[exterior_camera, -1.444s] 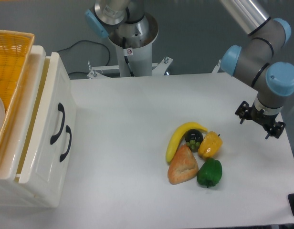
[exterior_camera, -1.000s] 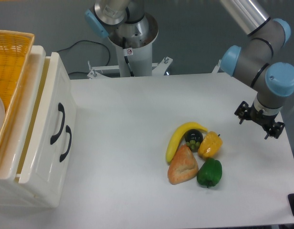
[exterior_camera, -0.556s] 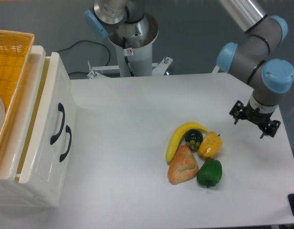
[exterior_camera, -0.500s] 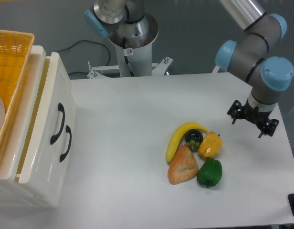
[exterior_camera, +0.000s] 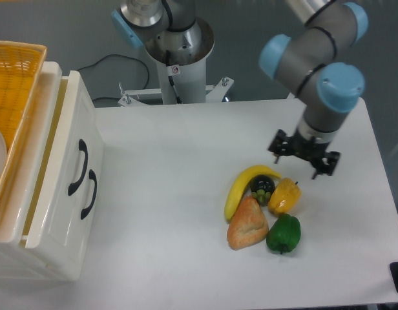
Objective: Slide open the top white drawer
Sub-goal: 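Move the gripper across the table toward the upper drawer's black handle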
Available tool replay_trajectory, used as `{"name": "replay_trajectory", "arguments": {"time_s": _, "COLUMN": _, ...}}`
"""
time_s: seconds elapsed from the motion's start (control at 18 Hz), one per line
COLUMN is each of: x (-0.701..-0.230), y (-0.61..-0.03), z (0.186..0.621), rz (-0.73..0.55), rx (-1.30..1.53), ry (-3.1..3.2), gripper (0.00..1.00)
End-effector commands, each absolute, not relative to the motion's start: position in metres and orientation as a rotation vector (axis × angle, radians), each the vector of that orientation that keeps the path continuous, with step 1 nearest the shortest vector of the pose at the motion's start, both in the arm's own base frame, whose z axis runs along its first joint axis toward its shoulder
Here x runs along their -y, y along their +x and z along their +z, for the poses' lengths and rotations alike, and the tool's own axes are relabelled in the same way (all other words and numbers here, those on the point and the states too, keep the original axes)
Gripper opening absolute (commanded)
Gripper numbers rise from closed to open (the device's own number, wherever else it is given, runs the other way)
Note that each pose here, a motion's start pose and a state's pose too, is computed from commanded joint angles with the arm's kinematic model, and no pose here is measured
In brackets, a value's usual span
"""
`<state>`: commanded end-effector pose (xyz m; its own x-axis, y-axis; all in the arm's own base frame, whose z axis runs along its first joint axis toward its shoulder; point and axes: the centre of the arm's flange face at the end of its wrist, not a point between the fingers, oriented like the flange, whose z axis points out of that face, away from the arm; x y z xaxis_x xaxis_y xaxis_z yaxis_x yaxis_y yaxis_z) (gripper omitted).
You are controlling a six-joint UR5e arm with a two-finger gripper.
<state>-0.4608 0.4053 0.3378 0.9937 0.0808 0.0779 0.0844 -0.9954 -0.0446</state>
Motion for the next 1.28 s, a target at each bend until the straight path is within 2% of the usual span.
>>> {"name": "replay_trajectory", "arguments": {"time_s": 0.11, "x": -0.422, "y": -0.437, "z": 0.342, "rz": -0.122, "rx": 0.175, "ry": -3.082, "gripper": 1.00}}
{"name": "replay_trajectory", "arguments": {"time_s": 0.5, "x": -0.472, "y": -0.356, "z": 0.366, "rz": -0.280, "rx": 0.268, "ry": -2.962, "gripper": 1.00}}
{"name": "replay_trajectory", "arguments": {"time_s": 0.61, "x": -0.473, "y": -0.335, "z": 0.365, "rz": -0.307, "rx": 0.251, "ry": -2.971, "gripper": 1.00}}
{"name": "replay_trajectory", "arguments": {"time_s": 1.28, "x": -0.504, "y": -0.275, "z": 0.362, "rz": -0.435, "rx": 0.281, "ry": -2.972, "gripper": 1.00}}
